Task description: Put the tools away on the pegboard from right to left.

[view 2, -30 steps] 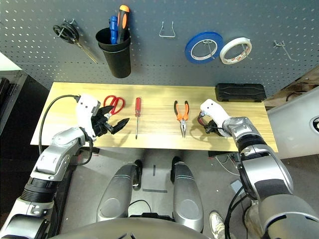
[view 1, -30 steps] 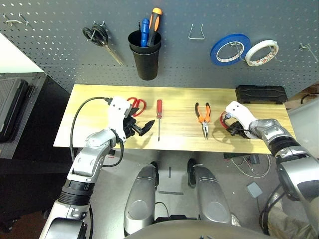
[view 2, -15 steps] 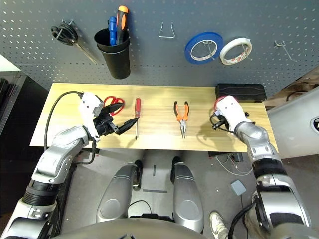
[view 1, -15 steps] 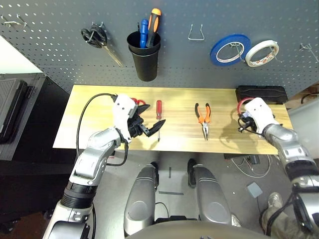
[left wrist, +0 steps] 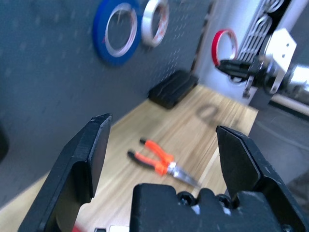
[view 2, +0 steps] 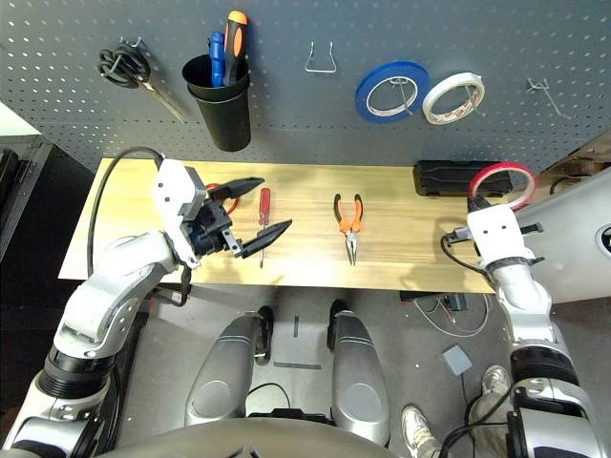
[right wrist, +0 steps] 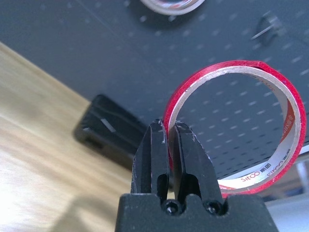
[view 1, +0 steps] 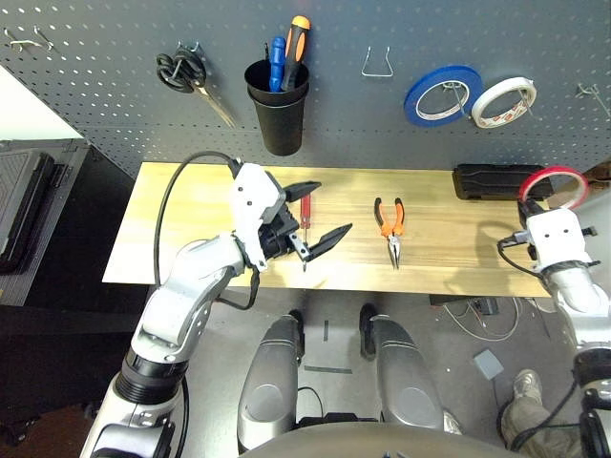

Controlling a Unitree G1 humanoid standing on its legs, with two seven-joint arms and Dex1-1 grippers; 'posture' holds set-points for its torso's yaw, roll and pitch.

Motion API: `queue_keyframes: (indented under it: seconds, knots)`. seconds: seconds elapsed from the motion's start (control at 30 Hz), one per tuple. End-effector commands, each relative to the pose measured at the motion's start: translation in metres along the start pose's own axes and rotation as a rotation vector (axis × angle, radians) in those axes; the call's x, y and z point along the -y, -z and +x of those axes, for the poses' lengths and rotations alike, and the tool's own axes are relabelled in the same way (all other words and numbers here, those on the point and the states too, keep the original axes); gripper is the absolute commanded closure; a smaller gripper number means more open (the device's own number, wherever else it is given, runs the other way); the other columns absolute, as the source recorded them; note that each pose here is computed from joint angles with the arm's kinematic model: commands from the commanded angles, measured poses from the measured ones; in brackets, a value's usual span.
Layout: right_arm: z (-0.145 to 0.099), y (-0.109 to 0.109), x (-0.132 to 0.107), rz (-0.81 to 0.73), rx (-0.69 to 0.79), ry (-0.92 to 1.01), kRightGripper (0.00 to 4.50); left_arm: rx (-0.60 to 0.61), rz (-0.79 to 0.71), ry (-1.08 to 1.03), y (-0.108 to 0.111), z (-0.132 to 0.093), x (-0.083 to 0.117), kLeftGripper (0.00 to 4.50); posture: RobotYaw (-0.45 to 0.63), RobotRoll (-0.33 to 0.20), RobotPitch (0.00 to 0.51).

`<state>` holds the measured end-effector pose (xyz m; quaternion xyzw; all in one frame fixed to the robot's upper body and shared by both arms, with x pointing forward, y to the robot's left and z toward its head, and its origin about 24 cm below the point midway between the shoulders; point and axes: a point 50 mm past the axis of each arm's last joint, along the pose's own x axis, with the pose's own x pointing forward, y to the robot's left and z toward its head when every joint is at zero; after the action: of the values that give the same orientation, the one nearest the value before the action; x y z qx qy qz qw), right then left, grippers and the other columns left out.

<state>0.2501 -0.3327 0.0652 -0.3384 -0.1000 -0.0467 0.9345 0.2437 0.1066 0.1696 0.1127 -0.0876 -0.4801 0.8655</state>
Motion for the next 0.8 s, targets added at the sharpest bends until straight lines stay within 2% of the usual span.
queue_keyframes:
  seconds: [0.03,0.33,0.53,0.8]
  knots:
    - [-0.005,0.005,0.018,-0.041,0.007,0.078,4.48,0.028,-0.002,0.039,-0.009,0.004,0.006,0.0,0.12,0.0,0.26]
    - [0.03,-0.012,0.045,-0.089,0.071,0.142,4.48,0.042,-0.013,0.056,-0.012,0.011,0.008,0.0,0.11,0.0,0.258]
    - [0.069,-0.022,0.051,-0.088,-0.019,0.1,4.48,0.044,-0.023,0.055,-0.011,0.014,0.01,0.0,0.11,0.0,0.258]
    - [0.115,-0.044,0.045,-0.124,-0.13,0.039,4.48,0.041,-0.041,0.032,-0.008,0.017,0.013,0.0,0.14,0.0,0.26]
